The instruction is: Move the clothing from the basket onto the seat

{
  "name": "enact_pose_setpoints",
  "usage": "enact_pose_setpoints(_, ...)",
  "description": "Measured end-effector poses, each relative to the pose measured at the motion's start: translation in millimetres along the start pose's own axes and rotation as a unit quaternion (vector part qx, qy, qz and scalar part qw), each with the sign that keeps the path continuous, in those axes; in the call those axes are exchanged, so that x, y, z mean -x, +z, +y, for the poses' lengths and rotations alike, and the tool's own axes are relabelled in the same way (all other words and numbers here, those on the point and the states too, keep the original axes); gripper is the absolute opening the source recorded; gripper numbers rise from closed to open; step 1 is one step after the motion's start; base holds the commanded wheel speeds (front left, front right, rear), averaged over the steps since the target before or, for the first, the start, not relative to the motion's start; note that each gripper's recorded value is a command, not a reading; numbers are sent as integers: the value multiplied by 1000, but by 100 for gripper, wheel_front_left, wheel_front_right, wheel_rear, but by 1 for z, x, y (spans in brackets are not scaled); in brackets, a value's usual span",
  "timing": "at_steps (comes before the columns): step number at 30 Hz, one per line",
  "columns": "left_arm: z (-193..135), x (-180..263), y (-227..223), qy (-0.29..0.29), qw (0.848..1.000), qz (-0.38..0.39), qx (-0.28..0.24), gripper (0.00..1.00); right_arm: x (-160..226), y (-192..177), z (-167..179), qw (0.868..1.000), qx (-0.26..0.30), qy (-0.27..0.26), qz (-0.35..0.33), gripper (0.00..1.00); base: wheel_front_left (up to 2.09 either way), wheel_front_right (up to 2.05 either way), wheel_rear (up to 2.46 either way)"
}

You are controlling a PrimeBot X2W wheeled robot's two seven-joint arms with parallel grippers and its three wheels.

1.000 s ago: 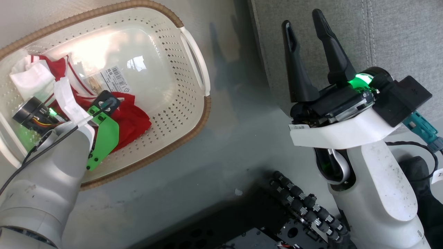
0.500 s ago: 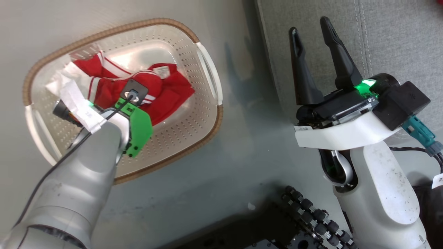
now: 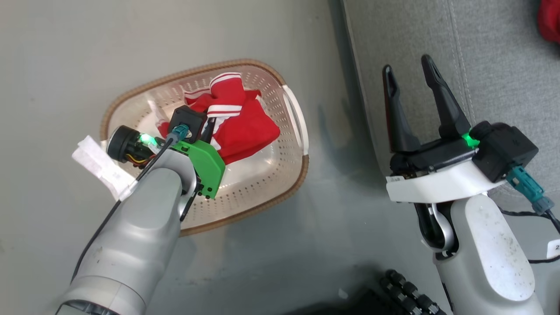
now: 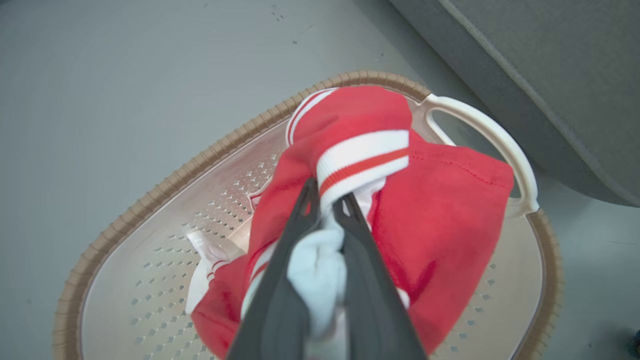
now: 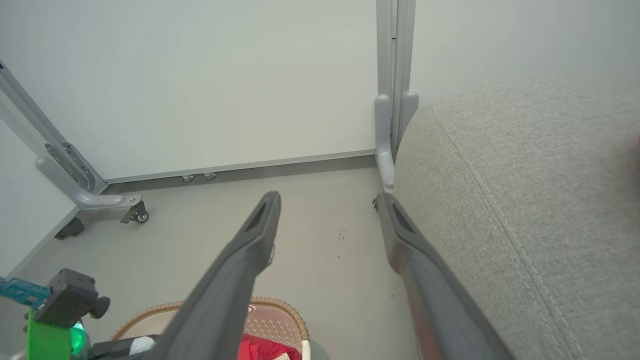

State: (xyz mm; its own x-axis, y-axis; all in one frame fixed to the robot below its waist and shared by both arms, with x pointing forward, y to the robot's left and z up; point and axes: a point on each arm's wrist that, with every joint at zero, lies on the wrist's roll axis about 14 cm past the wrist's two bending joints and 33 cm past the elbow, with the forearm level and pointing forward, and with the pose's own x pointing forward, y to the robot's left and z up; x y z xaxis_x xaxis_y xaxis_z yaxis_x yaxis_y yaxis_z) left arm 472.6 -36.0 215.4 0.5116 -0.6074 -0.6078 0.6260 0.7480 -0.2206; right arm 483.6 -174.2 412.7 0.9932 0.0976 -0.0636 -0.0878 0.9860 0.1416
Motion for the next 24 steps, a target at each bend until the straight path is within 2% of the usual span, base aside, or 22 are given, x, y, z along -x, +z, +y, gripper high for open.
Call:
enact_pose_setpoints(5,3,22,43,23,997,-73,34,0,9,15,5,1000,3,1,-13,100,0,0,0)
enact_pose_setpoints(11,7,55,104,49,983,-170,52,0,19,34,11,1000,3,3,-25,100,0,0,0)
enact_pose_setpoints(18,1,112,177,67,951,-298,45,0,28,56,24,999,0,17,-43,100,0,0,0)
enact_pose_setpoints(24,-3,175,228,85,913,-399,23,0,39,75,33,998,3,25,-57,100,0,0,0)
